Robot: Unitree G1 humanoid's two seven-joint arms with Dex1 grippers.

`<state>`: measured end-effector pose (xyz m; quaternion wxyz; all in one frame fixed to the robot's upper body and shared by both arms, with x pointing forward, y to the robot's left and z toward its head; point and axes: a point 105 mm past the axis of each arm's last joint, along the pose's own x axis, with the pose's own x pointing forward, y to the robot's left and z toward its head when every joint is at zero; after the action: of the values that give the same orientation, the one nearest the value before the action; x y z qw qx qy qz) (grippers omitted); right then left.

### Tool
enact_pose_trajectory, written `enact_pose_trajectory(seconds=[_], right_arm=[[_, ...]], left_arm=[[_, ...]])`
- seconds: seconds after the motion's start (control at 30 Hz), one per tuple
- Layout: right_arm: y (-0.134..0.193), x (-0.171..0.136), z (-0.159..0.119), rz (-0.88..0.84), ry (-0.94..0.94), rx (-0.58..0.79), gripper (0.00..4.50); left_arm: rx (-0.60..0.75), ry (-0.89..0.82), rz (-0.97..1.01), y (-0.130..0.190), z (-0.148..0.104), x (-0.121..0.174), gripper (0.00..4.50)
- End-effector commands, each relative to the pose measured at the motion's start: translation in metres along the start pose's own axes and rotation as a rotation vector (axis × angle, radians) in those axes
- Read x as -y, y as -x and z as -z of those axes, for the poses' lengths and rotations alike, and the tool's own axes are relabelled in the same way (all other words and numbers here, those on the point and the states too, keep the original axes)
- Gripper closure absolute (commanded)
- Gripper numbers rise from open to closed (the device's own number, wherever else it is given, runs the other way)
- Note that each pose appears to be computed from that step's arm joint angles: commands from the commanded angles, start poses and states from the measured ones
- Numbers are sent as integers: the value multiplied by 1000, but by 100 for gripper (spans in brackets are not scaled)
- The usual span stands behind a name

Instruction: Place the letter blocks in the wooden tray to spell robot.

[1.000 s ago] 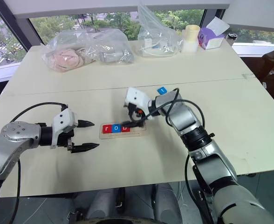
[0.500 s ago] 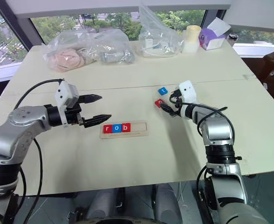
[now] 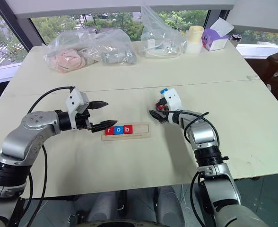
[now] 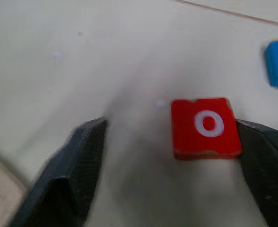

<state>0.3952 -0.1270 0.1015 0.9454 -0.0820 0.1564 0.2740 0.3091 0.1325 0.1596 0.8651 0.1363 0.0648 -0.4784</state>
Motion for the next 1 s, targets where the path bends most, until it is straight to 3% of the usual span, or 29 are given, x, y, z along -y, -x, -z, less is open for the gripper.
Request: enact_pose_trajectory(seconds=[0.03, 0.07, 0.1, 0.2, 0.37, 0.5, 0.63, 0.87, 1.0], right_arm=[[0, 9, -7, 37, -2, 27, 247], [1, 10, -8, 37, -2, 30, 307], [3, 10, -10, 33, -4, 36, 335], [7, 9, -14, 37, -3, 48, 333], [54, 27, -36, 229, -56, 104, 333], [80, 27, -23, 372, -193, 60, 333], [99, -9, 11, 380, -262, -44, 333], [101, -37, 28, 407, -438, -130, 333], [100, -48, 30, 377, -476, -137, 141]], left_arm=[[18, -50, -7, 3, -9, 2, 0], [12, -51, -9, 4, -7, 2, 0], [8, -51, -9, 4, -6, 3, 0], [5, -51, -7, 4, -5, 4, 0], [-23, -63, 69, 5, -2, 19, 0], [-60, -92, 120, 4, 3, 30, 0], [-64, -115, 215, -7, 2, 46, 0], [-74, -118, 255, -16, 6, 48, 0], [-87, -122, 262, -15, 9, 48, 0]])
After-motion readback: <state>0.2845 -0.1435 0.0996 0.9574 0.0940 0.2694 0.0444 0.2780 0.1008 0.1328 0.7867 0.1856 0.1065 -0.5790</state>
